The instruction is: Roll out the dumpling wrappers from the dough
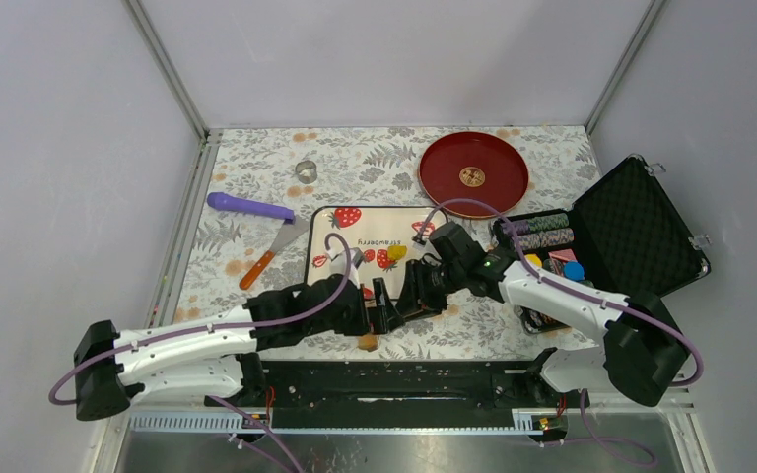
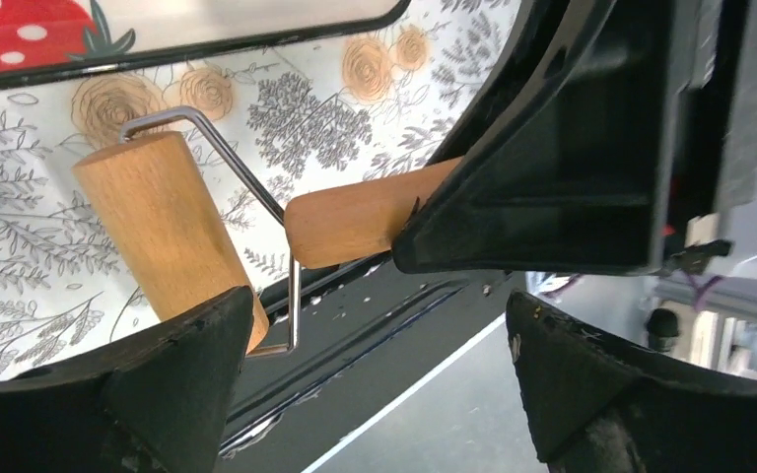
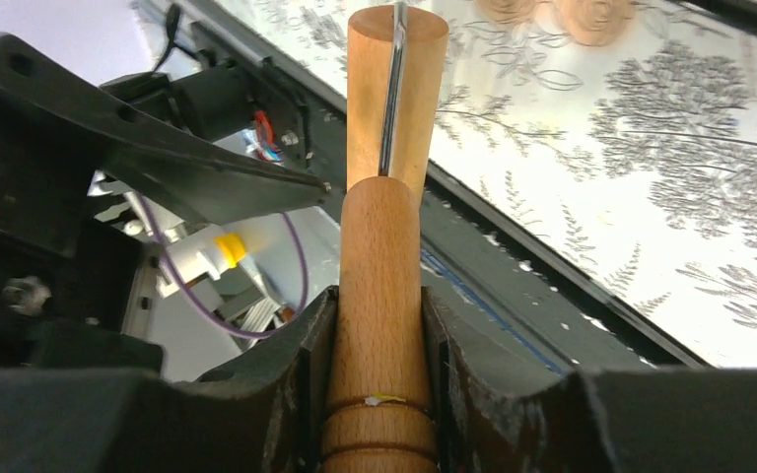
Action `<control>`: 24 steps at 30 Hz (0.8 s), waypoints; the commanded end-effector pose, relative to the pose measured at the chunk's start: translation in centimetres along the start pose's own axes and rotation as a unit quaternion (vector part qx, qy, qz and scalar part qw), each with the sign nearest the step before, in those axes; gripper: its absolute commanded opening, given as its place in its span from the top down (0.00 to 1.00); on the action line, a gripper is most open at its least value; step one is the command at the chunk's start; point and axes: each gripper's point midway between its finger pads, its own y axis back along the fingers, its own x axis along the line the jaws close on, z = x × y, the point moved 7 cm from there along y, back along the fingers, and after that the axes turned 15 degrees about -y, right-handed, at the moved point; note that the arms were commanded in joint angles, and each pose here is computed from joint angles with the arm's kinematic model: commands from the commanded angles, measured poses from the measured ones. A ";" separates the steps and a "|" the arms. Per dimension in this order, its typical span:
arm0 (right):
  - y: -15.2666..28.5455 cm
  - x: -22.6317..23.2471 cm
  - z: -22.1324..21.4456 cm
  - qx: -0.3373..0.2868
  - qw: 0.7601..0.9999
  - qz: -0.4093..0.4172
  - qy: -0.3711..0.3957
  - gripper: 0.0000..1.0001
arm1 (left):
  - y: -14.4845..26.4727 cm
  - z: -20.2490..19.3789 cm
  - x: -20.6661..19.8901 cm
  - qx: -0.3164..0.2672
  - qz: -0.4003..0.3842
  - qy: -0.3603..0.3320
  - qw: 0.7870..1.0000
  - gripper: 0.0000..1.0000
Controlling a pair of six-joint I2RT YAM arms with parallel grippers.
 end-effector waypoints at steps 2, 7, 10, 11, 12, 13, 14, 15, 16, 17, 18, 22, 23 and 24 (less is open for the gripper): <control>1.8 0.3 0.5 -0.065 0.997 -0.026 0.038 1.00 | 0.7 3.6 -0.6 -0.057 -0.123 0.049 0.990 0.01; 3.7 -0.7 1.2 -0.100 0.994 -0.022 0.020 1.00 | 1.3 6.2 3.8 -0.102 -0.111 0.087 0.985 0.01; 5.5 -1.1 1.8 -0.118 0.993 -0.009 0.008 1.00 | 1.4 7.2 8.4 -0.112 -0.040 0.121 0.986 0.01; 6.0 -1.2 2.0 -0.122 0.992 -0.006 0.004 1.00 | 1.5 7.4 9.9 -0.110 -0.005 0.124 0.986 0.01; 6.6 -1.3 2.0 -0.125 0.992 -0.002 0.001 1.00 | 1.5 7.1 11.5 -0.097 0.037 0.130 0.986 0.02; 7.1 -1.4 2.1 -0.126 0.992 0.001 -0.001 1.00 | 1.8 7.2 13.0 -0.090 0.084 0.132 0.984 0.02; 7.6 -1.4 2.1 -0.129 0.992 0.005 -0.001 1.00 | 2.0 7.1 14.3 -0.076 0.125 0.132 0.980 0.02; 8.0 -1.5 2.1 -0.131 0.991 0.007 -0.002 1.00 | 2.1 7.3 15.5 -0.066 0.160 0.125 0.977 0.03; 8.3 -1.5 2.1 -0.131 0.991 0.008 -0.002 1.00 | 2.2 7.5 16.5 -0.056 0.190 0.123 0.972 0.03; 8.6 -1.4 2.1 -0.130 0.991 0.010 -0.003 1.00 | 2.1 7.8 17.3 -0.046 0.211 0.121 0.969 0.04; 8.8 -1.3 2.0 -0.130 0.991 0.014 -0.005 1.00 | 1.9 7.9 18.1 -0.032 0.227 0.120 0.966 0.05; 9.4 -0.4 1.8 -0.123 0.992 0.034 -0.004 1.00 | -0.8 7.5 20.6 0.029 0.237 0.134 0.962 0.19; 9.5 -0.2 1.7 -0.121 0.992 0.037 -0.003 1.00 | -1.4 7.5 21.0 0.034 0.225 0.138 0.964 0.22; 9.6 0.0 1.6 -0.121 0.992 0.039 -0.002 1.00 | -1.9 7.4 21.3 0.036 0.217 0.142 0.965 0.25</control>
